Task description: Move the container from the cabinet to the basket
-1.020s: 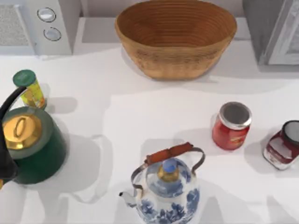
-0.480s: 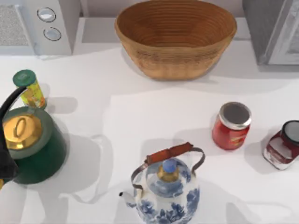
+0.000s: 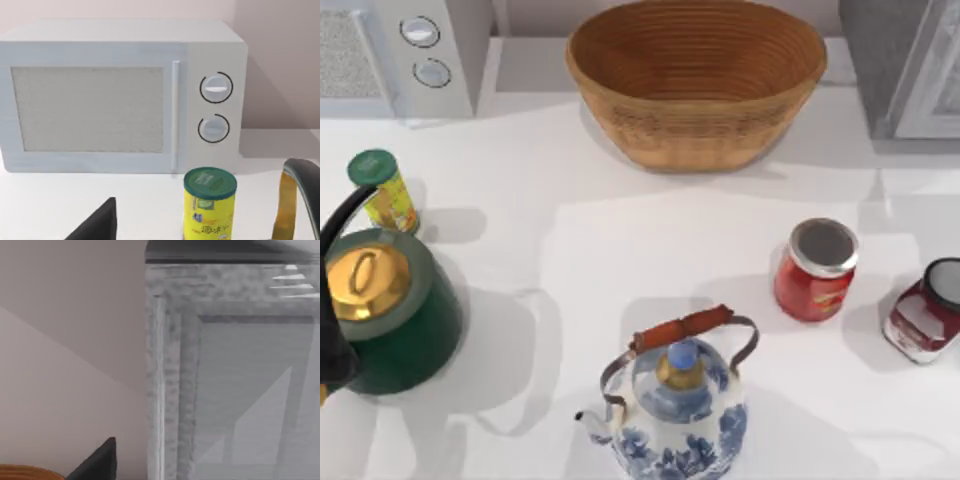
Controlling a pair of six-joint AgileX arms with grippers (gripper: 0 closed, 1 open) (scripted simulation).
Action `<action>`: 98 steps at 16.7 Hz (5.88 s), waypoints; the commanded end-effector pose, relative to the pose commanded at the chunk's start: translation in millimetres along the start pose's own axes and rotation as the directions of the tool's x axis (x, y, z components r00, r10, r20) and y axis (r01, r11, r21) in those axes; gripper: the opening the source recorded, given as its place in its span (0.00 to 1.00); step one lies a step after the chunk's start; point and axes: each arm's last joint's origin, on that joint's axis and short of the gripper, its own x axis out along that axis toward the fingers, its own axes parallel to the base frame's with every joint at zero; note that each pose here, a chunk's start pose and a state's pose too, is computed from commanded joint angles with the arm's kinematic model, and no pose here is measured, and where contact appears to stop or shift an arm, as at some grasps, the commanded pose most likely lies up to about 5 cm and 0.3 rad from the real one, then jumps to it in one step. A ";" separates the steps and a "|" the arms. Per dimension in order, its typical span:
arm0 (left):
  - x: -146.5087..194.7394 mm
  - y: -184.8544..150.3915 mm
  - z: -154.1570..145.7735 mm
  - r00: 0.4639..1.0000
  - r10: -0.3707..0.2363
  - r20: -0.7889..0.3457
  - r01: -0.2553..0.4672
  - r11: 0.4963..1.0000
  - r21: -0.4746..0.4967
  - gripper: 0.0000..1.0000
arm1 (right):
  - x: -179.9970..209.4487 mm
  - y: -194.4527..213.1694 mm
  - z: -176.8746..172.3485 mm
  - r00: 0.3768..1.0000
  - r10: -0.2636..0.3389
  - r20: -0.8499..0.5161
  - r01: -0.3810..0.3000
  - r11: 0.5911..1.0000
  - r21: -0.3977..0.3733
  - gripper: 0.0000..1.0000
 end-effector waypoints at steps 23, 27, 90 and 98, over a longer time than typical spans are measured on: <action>0.0 0.0 0.0 1.000 0.000 0.000 0.000 1.000 0.000 1.00 | 97.6 28.2 115.5 0.999 -0.014 0.031 0.014 1.000 0.005 1.00; 0.0 0.0 0.0 1.000 0.000 0.000 0.000 1.000 0.000 1.00 | 97.0 28.7 116.1 0.999 -0.012 0.037 0.011 1.000 0.006 1.00; 0.0 0.0 0.0 1.000 0.000 0.000 0.000 1.000 0.000 1.00 | -36.4 12.5 104.5 1.000 -0.015 0.012 0.015 1.000 0.001 0.00; 0.0 0.0 0.0 1.000 0.000 0.000 0.000 1.000 0.000 1.00 | -47.5 -6.0 -84.9 0.998 -0.009 -0.065 0.009 1.000 -0.006 0.00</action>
